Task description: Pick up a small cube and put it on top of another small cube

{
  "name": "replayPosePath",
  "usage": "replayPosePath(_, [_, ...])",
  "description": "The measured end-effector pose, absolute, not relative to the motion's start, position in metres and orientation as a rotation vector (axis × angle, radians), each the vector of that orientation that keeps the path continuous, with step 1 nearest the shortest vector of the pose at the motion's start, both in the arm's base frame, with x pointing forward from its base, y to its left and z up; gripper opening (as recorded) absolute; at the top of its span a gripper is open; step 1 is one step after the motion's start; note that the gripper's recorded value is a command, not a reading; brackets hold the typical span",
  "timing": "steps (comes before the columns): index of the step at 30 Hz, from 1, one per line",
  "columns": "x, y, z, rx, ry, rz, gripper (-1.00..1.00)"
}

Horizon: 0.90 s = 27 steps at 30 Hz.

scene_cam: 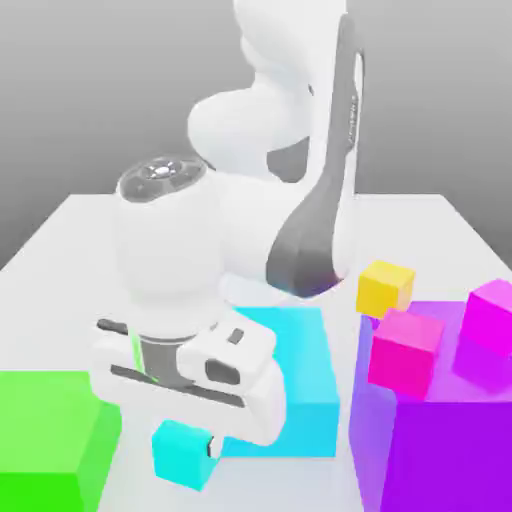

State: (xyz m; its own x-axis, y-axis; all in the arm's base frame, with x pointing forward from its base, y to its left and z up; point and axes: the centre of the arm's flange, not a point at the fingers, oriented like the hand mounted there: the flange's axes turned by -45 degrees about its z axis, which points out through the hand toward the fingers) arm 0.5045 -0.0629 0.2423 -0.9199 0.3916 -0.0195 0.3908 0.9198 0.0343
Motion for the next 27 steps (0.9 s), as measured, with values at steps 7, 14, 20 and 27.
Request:
replayPosePath(7, [0.519, -0.042, 0.291, 0.759, 2.998, 0.082, -1.0])
replayPosePath(14, [0.527, -0.018, 0.338, 0.883, 2.947, 0.101, -1.0])
replayPosePath(20, [0.53, 0.006, 0.375, 0.98, 2.91, 0.106, -1.0])
replayPosePath(27, [0.528, 0.037, 0.412, 1.091, 2.873, 0.097, -1.0])
